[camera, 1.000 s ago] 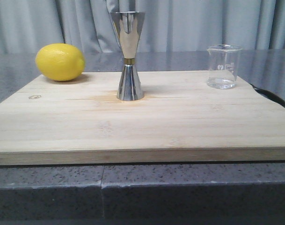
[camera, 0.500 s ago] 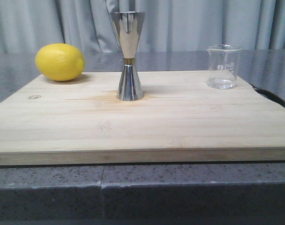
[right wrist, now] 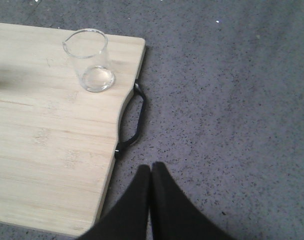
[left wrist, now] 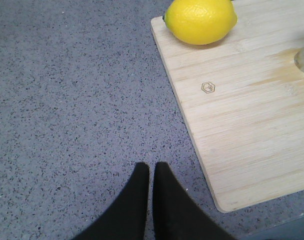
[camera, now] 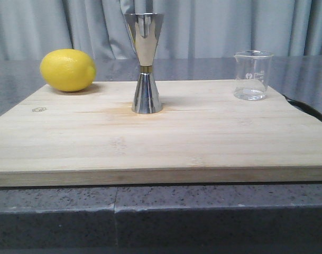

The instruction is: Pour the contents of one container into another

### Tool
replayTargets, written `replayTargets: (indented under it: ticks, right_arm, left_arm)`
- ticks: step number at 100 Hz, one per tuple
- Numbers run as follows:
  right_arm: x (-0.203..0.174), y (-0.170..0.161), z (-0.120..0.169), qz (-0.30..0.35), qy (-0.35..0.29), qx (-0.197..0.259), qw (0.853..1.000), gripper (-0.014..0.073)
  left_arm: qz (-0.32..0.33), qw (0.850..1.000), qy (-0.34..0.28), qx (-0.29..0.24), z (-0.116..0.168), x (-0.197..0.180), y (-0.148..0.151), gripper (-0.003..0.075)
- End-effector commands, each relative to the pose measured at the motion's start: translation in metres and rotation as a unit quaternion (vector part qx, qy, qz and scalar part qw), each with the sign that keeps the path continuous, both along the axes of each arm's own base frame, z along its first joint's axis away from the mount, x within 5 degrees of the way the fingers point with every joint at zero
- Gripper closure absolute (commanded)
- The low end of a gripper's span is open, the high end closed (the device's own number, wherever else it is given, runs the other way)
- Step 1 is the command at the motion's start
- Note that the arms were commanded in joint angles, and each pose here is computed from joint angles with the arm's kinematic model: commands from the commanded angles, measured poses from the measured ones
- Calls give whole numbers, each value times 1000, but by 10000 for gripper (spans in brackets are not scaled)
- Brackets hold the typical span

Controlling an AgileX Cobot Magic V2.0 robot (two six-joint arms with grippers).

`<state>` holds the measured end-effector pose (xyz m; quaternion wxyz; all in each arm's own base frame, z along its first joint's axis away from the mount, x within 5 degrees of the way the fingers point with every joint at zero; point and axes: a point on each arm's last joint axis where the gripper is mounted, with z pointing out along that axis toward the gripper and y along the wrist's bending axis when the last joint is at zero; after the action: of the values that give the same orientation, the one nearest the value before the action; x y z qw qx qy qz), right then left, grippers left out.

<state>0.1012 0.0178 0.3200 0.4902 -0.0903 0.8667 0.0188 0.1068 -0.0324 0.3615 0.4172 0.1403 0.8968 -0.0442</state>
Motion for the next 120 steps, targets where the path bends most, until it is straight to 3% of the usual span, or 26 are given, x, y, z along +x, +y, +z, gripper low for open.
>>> replayTargets:
  ticks: [1,44,53,70,85,120]
  right_arm:
    - [2,1,17,7,-52,2,999,666]
    - [2,1,17,7,-52,2,999,666]
    - [2,1,17,7,-52,2,999,666]
    - [2,1,17,7,-52,2,999,666]
    - [2,1,17,7,-52,2,999,666]
    - [2,1,17,7,-52,2,999,666]
  left_arm:
    - [-1,999,-44,-19,13,3,-2,739]
    - [0,999,-47,-20,14,2,-1,739]
    - [3,997,-55,-45,17,-8,2,739]
    - [34,983,-170,-57,13,-25,15,739]
    - [86,958,-267,-65,-22,-33,25,739]
    - [108,930,-345,-71,-125,-51,30,739]
